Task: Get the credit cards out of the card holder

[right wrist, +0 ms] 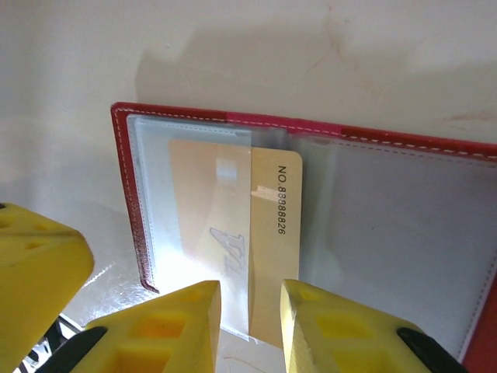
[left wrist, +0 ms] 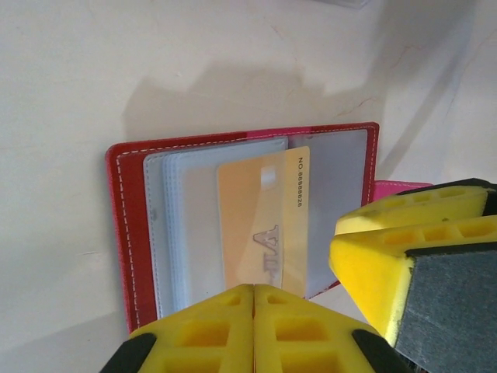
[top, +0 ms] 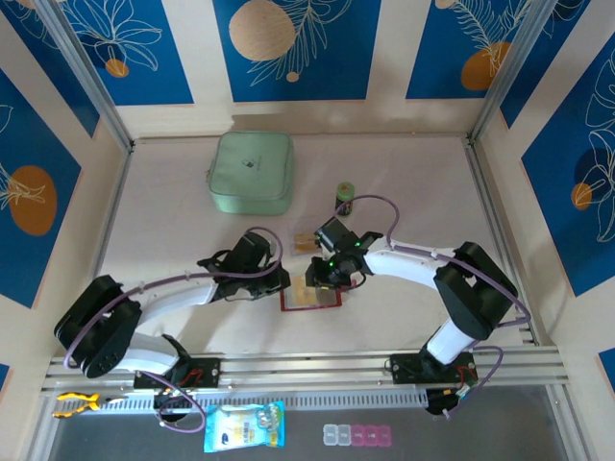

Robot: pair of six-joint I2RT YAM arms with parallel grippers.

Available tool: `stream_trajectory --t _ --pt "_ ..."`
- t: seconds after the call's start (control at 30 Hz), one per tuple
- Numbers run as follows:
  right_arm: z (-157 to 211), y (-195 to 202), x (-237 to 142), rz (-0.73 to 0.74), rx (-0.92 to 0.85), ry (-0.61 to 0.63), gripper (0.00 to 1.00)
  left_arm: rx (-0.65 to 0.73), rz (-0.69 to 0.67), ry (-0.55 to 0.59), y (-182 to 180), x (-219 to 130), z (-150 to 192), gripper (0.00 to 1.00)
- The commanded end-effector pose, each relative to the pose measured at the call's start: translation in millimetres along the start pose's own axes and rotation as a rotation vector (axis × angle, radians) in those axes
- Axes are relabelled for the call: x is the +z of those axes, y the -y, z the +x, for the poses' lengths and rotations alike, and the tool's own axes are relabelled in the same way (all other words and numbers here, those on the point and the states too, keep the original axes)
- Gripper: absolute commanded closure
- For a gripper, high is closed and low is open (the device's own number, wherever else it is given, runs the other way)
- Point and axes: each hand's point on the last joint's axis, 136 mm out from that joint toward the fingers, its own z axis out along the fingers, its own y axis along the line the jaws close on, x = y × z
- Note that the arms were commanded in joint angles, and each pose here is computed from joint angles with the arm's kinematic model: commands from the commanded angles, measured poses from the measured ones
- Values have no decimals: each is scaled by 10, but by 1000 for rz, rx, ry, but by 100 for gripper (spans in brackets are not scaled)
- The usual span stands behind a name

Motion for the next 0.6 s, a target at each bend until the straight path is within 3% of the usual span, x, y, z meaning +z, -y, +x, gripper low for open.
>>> stream_trajectory --t 0.0,0.23,0.57 --pt "13 -21 -75 -46 11 -5 72 22 10 -23 74 71 -15 95" --pt "-12 18 -116 -98 48 -1 73 49 7 -78 166 270 59 100" --pt "24 53 -42 -133 67 -33 74 45 -69 -89 -65 330 136 100"
